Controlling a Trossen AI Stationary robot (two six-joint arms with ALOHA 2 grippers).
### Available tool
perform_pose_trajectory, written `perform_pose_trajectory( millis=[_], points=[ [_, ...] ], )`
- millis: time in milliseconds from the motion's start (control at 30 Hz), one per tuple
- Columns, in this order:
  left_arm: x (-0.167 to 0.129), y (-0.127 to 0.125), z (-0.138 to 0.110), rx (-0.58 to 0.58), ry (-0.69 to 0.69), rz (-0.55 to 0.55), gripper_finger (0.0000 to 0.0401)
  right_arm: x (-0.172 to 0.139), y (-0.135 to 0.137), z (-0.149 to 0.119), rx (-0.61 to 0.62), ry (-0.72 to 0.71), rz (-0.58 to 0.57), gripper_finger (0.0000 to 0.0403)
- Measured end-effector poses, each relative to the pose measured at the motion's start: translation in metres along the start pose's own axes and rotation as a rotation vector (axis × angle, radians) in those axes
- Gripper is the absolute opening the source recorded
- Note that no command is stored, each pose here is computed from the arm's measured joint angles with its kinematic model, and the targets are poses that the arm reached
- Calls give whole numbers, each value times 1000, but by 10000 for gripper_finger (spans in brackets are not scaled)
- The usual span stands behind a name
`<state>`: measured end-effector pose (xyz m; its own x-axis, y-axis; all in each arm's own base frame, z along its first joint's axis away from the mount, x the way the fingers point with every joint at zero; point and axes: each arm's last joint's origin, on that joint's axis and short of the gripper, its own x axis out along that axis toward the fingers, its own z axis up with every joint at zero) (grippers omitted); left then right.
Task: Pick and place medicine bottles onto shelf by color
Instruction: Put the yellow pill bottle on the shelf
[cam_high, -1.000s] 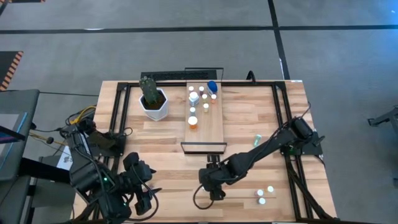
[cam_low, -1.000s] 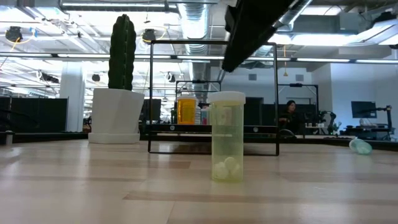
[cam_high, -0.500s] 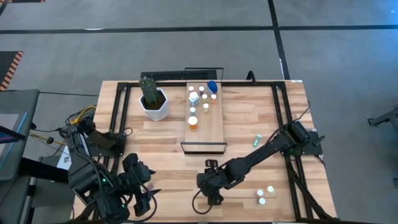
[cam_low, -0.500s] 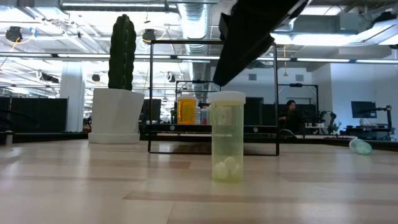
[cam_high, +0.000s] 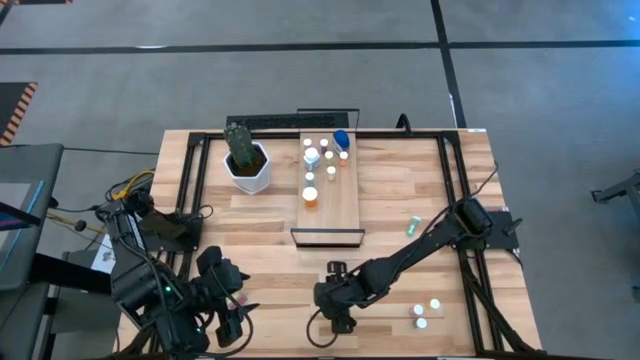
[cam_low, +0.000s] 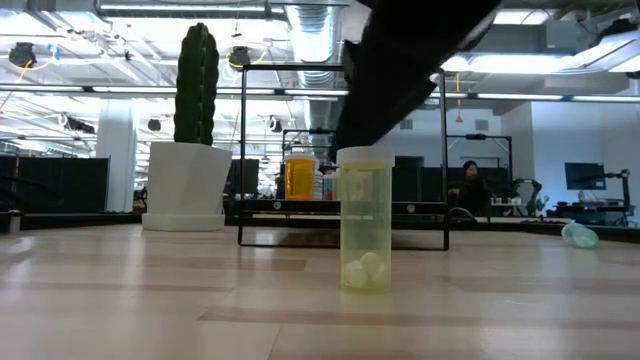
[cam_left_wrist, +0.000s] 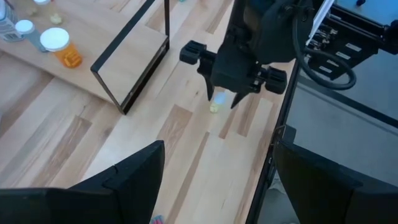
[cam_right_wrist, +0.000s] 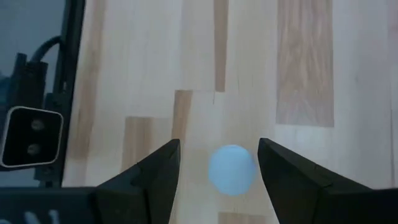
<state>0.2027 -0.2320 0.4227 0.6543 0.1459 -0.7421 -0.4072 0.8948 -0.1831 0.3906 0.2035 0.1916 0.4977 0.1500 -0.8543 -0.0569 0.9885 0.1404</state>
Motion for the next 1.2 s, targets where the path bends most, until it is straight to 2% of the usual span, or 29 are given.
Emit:
perform_pose_trajectory(
  millis=[367, 600, 733, 933, 1200],
  points=[
    [0, 0, 0, -21, 0, 0, 286, 0, -2, -1, 2, 17, -10, 239],
    [0, 0, 0, -27, 1, 0, 286, 18, -1, -4, 29, 34, 20, 239],
    [0, 0, 0, -27, 1, 0, 286, 19, -1, -5, 32, 40, 26, 234],
    [0, 0, 0, -27, 0, 0, 286, 18, -1, -5, 32, 46, 24, 206],
    [0, 0, 0, -27, -1, 1, 286, 18, -1, -6, 44, 53, 28, 147]
  ],
)
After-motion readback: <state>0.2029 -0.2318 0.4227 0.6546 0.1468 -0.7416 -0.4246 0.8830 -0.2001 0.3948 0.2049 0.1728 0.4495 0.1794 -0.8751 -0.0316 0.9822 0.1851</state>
